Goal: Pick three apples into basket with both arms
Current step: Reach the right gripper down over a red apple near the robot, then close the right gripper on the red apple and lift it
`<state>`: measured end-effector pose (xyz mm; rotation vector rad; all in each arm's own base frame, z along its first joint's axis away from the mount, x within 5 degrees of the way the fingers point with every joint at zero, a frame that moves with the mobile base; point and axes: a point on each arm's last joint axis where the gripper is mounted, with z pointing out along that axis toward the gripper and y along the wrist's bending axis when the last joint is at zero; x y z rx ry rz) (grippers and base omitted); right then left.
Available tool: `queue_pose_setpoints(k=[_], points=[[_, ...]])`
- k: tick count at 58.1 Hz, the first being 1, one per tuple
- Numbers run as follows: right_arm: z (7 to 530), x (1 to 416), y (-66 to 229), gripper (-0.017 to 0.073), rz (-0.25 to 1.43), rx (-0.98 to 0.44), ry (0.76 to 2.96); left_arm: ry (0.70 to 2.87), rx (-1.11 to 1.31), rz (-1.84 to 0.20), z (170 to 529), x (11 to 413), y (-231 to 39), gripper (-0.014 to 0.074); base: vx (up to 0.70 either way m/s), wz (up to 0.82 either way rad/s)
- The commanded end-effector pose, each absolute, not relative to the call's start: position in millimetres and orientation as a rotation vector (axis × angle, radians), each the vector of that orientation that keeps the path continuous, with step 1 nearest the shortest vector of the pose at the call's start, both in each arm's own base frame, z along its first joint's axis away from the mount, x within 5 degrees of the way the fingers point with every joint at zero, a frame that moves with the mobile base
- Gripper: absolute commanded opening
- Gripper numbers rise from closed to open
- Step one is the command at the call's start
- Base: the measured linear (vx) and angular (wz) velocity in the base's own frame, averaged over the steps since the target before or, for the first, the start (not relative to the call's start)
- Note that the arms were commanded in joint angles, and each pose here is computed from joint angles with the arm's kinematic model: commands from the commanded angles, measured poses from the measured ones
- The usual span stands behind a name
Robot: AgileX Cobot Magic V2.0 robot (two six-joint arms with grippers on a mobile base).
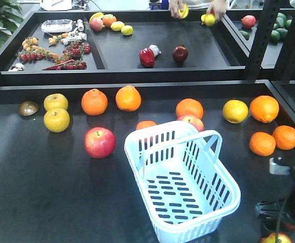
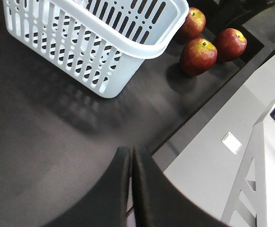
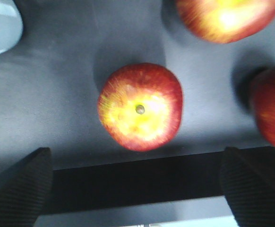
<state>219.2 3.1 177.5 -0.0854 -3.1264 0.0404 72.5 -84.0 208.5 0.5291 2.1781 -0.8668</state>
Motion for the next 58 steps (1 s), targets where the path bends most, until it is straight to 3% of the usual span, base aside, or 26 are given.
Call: queue_pose_setpoints(k=[1,44,52,58], points=[[172.1,231.0,2.3,0.0669,0.036,-0.088,-3.146,2.143,0.476,-0.89,217.9,76.4,-85.6,-0.0006,0.0,0.0],[114.4,243.5,1.8,0.0611,0.057,-0.072,-2.99,2.143,0.476,-0.89,217.9,76.4,-85.6,-0.0006,0.0,0.0],[114.3,244.3,1.7,0.052,0.058,-0.067,-3.0,2.143,0.476,-0.89,217.9,76.4,-85.6,-0.0006,0.0,0.0],[114.3,244.0,1.7,0.0379,0.059,-0.068,-2.996,2.143,0.476,-0.89,217.9,76.4,-85.6,-0.0006,0.0,0.0]])
